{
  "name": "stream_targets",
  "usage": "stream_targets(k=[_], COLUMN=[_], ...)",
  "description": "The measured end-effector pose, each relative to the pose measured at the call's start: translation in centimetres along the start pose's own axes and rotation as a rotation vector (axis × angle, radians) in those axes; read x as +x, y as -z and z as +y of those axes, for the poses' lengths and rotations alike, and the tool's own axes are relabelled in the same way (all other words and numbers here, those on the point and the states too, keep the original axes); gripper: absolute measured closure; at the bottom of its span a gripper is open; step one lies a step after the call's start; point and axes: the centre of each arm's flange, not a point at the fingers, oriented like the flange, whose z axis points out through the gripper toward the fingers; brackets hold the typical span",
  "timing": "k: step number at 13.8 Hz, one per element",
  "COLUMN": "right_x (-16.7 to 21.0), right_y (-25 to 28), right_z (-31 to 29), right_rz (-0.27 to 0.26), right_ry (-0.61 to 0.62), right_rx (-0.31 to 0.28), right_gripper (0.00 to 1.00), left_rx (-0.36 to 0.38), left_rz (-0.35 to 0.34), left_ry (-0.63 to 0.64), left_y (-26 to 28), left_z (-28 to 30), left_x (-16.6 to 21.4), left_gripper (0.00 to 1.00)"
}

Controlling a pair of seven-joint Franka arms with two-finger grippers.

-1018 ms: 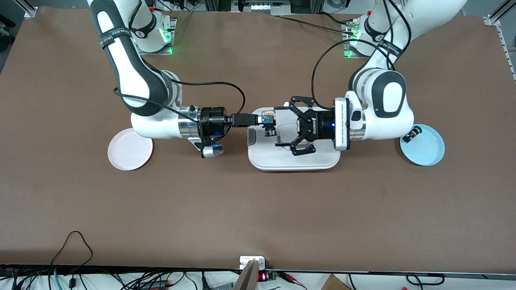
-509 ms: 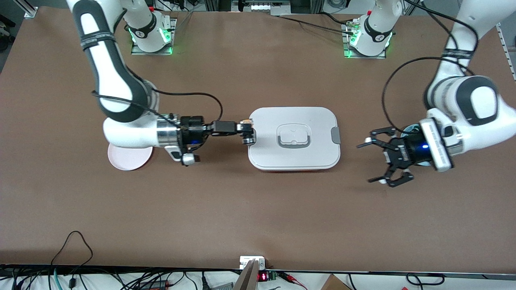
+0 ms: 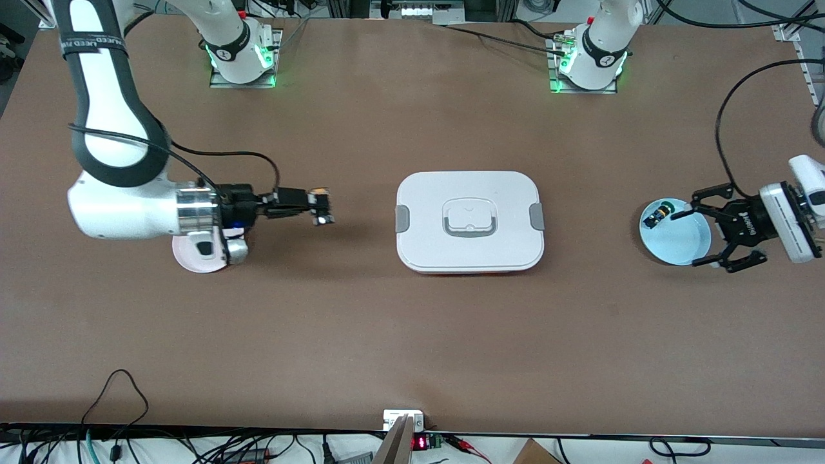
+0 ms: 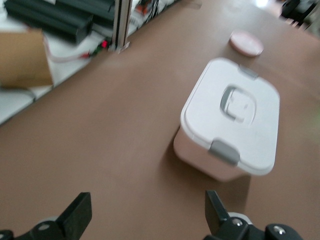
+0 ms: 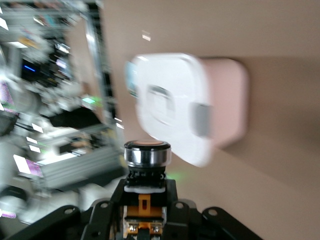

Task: Transfer orange switch to right arm and place
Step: 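Open the left gripper and withdraw it while the right gripper carries the switch, then lower the orange switch onto the white plate with the right gripper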

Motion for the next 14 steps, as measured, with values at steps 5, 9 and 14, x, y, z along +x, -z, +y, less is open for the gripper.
stream_targets(k=[5, 9, 14], right_x=[-2.8, -2.7, -2.5], right_y=[5.8, 7.2, 8.0], right_z=[6.5, 9.8, 15.2], right_rz=[-0.189, -0.354, -0.551], right_ry=[0.255, 0.541, 0.987], right_rx=[-0.424, -0.72, -0.876], right_gripper=[0.67, 0.67, 0.67], left_rx=[0.204, 0.288, 0.474], left_rz=[-0.373, -0.533, -0.643], left_ry=[0.133, 0.375, 0.59], left_y=[6.4, 7.4, 5.9], left_z=[2.9, 6.5, 8.5], left_x=[5.7, 9.5, 12.3], left_gripper=[0.0, 0.0, 0.0])
